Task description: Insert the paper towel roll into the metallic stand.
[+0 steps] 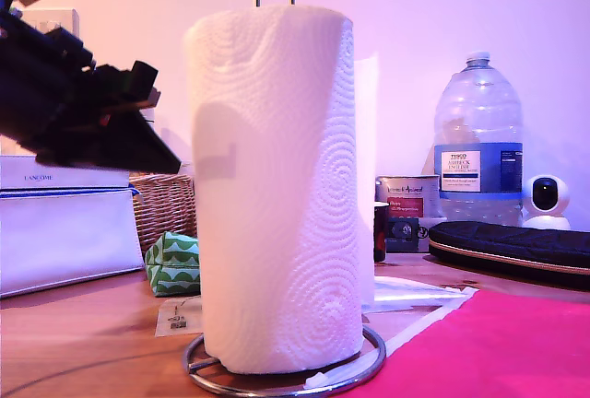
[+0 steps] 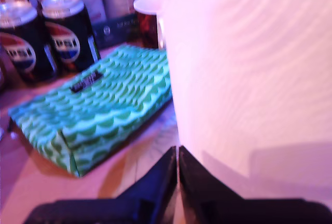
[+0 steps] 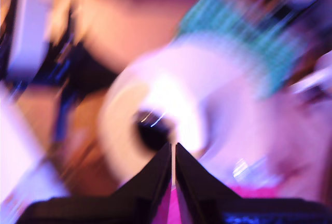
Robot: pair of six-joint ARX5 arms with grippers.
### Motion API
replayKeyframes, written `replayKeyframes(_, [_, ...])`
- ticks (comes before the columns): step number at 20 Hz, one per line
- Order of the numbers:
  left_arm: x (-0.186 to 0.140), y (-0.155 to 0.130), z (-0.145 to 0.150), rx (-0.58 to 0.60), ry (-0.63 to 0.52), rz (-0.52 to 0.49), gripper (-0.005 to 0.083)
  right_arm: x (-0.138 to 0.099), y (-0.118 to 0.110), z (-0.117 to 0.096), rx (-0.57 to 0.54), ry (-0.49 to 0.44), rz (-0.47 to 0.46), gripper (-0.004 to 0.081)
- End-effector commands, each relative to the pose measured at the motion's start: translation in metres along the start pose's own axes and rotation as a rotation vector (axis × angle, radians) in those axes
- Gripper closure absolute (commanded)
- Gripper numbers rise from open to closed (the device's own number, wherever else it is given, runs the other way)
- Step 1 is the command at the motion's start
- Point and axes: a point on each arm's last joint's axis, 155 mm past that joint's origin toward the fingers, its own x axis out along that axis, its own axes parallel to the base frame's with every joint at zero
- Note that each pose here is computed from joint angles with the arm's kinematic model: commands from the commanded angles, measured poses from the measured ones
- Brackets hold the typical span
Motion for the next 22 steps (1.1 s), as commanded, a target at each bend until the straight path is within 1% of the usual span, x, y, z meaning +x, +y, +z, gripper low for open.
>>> replayKeyframes(1, [-0.002, 0.003, 0.004, 0.008, -0.019, 0.006, 0.0797, -0.011, -0.023, 0.01, 0.036, -0.063, -0.064, 0.078])
replayKeyframes(3, [-0.004, 0.011, 0.009, 0.011, -0.036, 0.024, 0.0797, -0.018, -0.048, 0.016, 0.085, -0.111, -0.11, 0.078])
replayKeyframes(5, [-0.006, 0.022, 0.014, -0.001, -0.051, 0.039, 0.0797, -0.026, -0.071, 0.016, 0.116, -0.137, -0.153, 0.078])
replayKeyframes(7, [-0.007, 0.035, 0.015, -0.022, -0.054, 0.044, 0.0797, -0.032, -0.09, 0.016, 0.144, -0.184, -0.176, 0.078])
replayKeyframes(9, [-0.008, 0.046, 0.014, -0.04, -0.052, 0.041, 0.0797, -0.037, -0.112, 0.012, 0.187, -0.249, -0.208, 0.078])
replayKeyframes(10, [-0.009, 0.052, 0.015, -0.049, -0.056, 0.046, 0.0797, -0.038, -0.123, 0.007, 0.21, -0.278, -0.231, 0.078])
replayKeyframes(13, [-0.013, 0.078, 0.019, -0.071, -0.078, 0.106, 0.0797, -0.034, -0.153, -0.021, 0.267, -0.343, -0.321, 0.078])
replayKeyframes(15, [-0.016, 0.092, 0.019, -0.09, -0.084, 0.127, 0.0797, -0.031, -0.166, -0.044, 0.298, -0.38, -0.374, 0.078])
replayKeyframes(19, [-0.024, 0.111, 0.022, -0.136, -0.105, 0.145, 0.0797, -0.029, -0.18, -0.085, 0.341, -0.466, -0.423, 0.078])
replayKeyframes(22, [-0.033, 0.114, 0.027, -0.146, -0.119, 0.142, 0.0797, -0.025, -0.183, -0.12, 0.372, -0.503, -0.473, 0.078])
